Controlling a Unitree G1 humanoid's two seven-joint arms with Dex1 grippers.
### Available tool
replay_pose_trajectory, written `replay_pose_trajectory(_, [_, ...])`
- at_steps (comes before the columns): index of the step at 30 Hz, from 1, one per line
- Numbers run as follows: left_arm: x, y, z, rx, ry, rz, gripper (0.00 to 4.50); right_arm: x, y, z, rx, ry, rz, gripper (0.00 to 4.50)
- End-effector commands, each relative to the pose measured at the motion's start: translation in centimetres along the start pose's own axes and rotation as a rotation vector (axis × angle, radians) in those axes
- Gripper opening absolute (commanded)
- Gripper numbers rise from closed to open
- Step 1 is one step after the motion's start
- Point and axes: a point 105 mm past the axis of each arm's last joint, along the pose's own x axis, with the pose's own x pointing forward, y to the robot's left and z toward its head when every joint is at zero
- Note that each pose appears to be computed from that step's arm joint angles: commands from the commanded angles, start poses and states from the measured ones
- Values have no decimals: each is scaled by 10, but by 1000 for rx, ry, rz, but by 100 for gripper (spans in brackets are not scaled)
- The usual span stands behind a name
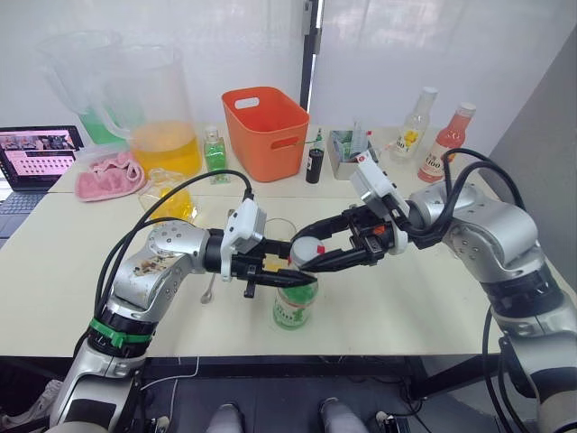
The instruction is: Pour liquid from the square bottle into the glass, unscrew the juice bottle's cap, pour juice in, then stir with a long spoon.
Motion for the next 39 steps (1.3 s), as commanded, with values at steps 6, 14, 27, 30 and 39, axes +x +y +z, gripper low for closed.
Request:
replay_pose_trajectory(6, [-9,-1,-2,-19,19,58,141,0,0,11,-86,7,146,172])
replay_pose_trajectory(14, [-8,6,-3,-23,4,60,141,-20,-2,34,-60,-69,-30,449])
replay_pose_trajectory(27, [-7,16,-4,-10,-24,43,141,-17,22,23,38,-89,-426,450])
replay_pose_trajectory(30, [-6,19,-4,-10,-25,34,141,-11,20,17,67,-88,-488,450])
replay_pose_trajectory(39, [0,27,-5,-7,-33,-17,141,0,16,9,107,-89,-688,450])
